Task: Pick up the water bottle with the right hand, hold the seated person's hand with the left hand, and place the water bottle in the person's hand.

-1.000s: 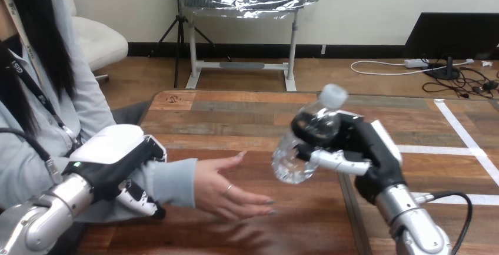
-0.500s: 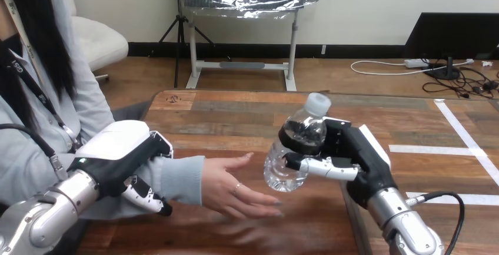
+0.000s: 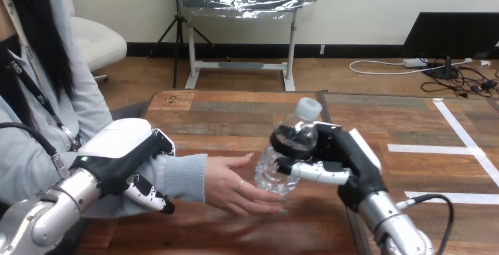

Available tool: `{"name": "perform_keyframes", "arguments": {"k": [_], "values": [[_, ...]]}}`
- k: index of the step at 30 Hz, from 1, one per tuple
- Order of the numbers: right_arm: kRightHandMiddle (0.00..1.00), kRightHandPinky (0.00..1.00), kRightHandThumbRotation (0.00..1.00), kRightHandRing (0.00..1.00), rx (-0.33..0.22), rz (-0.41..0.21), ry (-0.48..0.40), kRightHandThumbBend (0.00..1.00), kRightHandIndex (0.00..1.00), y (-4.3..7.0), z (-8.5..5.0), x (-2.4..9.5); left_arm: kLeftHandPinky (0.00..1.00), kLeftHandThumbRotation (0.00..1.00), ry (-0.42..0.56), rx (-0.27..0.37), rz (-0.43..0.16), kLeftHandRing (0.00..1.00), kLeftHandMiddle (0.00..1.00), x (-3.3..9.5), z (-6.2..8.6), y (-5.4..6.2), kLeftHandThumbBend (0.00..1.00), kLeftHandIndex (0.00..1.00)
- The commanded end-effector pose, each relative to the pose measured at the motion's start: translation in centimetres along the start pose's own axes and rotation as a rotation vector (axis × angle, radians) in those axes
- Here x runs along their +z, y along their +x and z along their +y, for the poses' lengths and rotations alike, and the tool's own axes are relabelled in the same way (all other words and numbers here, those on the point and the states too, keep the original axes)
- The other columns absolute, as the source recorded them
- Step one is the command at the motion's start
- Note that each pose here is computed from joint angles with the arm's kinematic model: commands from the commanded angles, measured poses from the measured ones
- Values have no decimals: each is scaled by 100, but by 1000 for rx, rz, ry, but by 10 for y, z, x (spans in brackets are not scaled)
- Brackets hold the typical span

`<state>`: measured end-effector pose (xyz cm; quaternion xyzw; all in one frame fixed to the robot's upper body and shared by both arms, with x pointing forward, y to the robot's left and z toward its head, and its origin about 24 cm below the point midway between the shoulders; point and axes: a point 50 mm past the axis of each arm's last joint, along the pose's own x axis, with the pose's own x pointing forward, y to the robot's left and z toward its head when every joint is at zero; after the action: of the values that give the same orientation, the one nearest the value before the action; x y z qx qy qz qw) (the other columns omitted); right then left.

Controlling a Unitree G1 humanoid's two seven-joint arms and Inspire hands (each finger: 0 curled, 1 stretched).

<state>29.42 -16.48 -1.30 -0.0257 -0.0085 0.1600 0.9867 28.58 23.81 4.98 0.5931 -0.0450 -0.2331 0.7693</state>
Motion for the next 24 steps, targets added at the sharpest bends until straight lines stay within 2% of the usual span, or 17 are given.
{"name": "perform_keyframes", "arguments": {"k": [1, 24], "values": [[38, 22, 0, 28, 36, -157, -42, 66, 44, 32, 6, 39, 17, 0, 51, 134, -74, 23, 30, 14, 40, 14, 86, 29], [36, 21, 0, 26, 92, -130, -60, 67, 44, 34, 27, 32, 17, 0, 21, 137, -88, 22, 29, 17, 36, 18, 88, 28]]}}
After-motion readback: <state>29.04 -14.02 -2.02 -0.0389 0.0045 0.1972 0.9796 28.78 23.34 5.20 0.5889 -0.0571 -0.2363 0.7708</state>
